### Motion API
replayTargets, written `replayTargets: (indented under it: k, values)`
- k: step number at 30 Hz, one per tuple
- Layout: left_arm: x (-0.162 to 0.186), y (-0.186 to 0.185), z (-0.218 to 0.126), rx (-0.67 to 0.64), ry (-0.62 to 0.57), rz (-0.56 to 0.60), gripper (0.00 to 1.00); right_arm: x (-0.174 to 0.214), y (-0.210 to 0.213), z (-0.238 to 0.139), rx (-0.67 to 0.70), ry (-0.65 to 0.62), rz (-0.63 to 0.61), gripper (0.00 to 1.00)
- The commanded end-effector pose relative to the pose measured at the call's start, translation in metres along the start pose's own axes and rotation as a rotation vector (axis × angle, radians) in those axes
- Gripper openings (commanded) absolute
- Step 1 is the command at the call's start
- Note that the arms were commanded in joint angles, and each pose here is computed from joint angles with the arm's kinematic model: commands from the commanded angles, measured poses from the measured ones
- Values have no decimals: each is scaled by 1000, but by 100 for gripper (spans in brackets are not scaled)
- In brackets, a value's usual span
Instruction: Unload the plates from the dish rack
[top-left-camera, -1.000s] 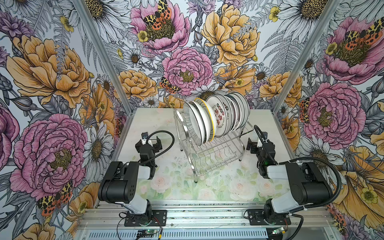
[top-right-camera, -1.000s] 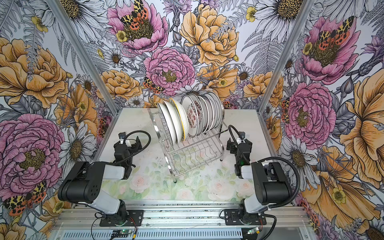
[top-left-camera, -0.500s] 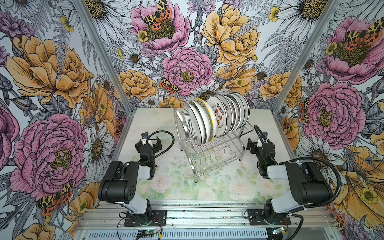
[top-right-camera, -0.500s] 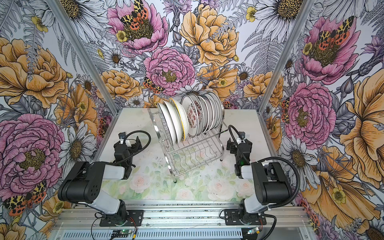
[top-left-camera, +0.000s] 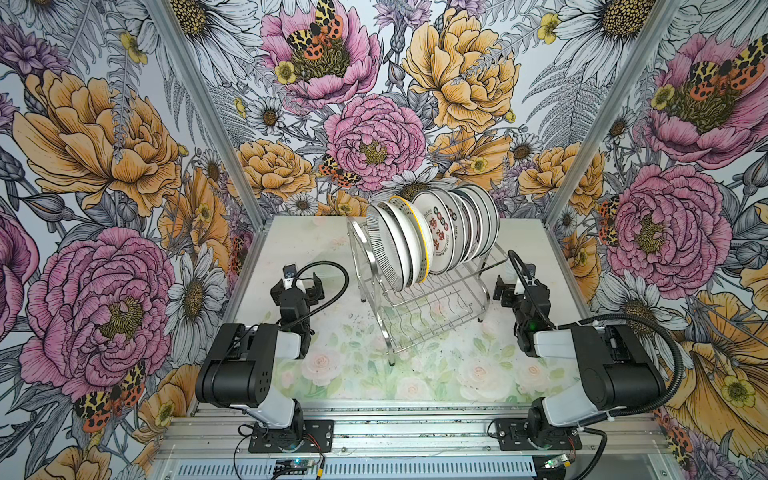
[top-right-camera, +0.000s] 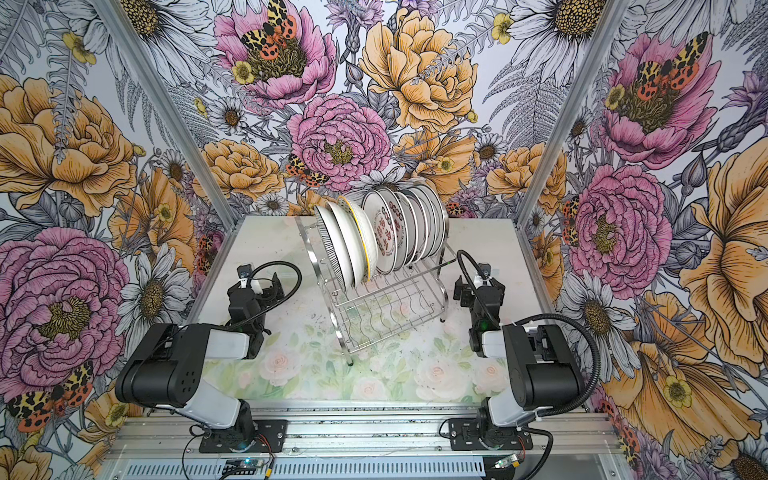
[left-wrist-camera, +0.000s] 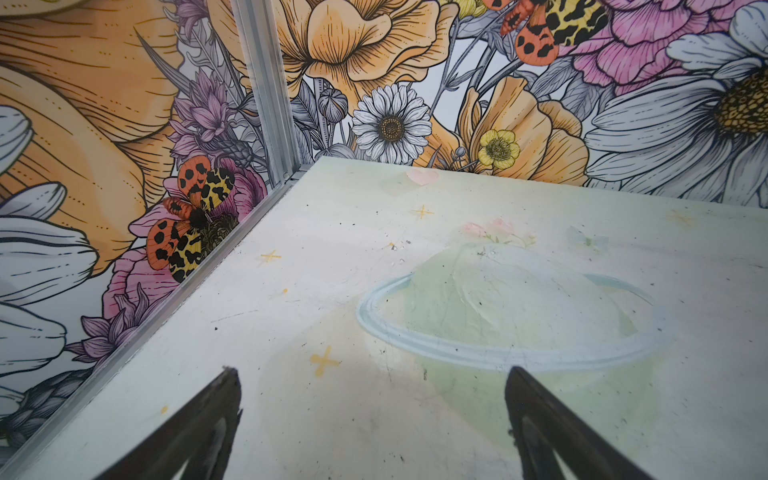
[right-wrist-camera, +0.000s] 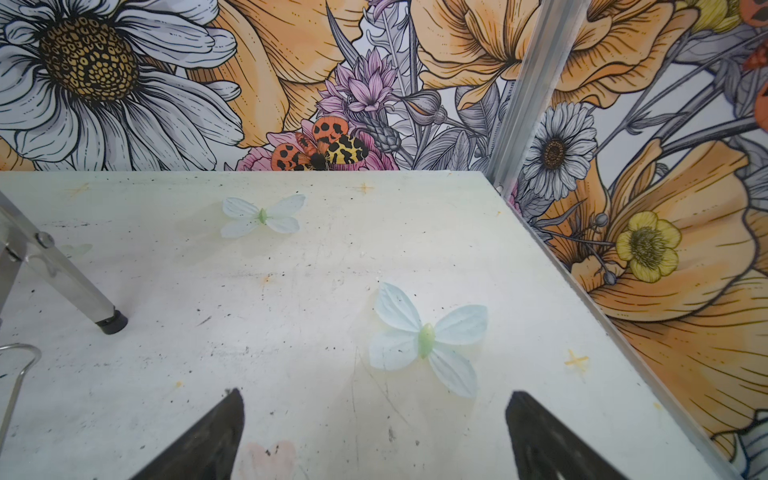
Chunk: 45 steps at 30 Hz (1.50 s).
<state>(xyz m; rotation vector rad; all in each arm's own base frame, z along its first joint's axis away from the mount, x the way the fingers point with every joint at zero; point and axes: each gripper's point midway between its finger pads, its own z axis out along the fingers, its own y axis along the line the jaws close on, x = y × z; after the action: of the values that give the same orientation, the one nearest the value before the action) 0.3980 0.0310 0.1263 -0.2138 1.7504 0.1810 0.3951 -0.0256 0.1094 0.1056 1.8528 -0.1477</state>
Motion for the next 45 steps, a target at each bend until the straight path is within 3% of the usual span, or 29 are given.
replayTargets:
  k: [1,6,14,21,31,36,45]
  values:
    - [-18,1,-7,-22,-45,-1,99,-19,-13,-8,59,-52,43,99]
    - [-38,2,-11,-66,27,21,99,-38,-21,-13,94,-30,56,99]
    - [-49,-20,-20,-18,214,-81,99,-76,-22,-24,88,-33,106,99]
    - [-41,-30,-43,0,372,-154,99,-91,-1,-33,-35,75,214,99]
    - [2,-47,-104,133,568,-435,99,-89,50,-65,-338,208,427,99]
    - [28,-67,-134,213,646,-517,99,-82,78,-88,-520,272,447,99]
    - [48,-90,-179,292,659,-527,99,-41,85,-108,-546,392,500,93]
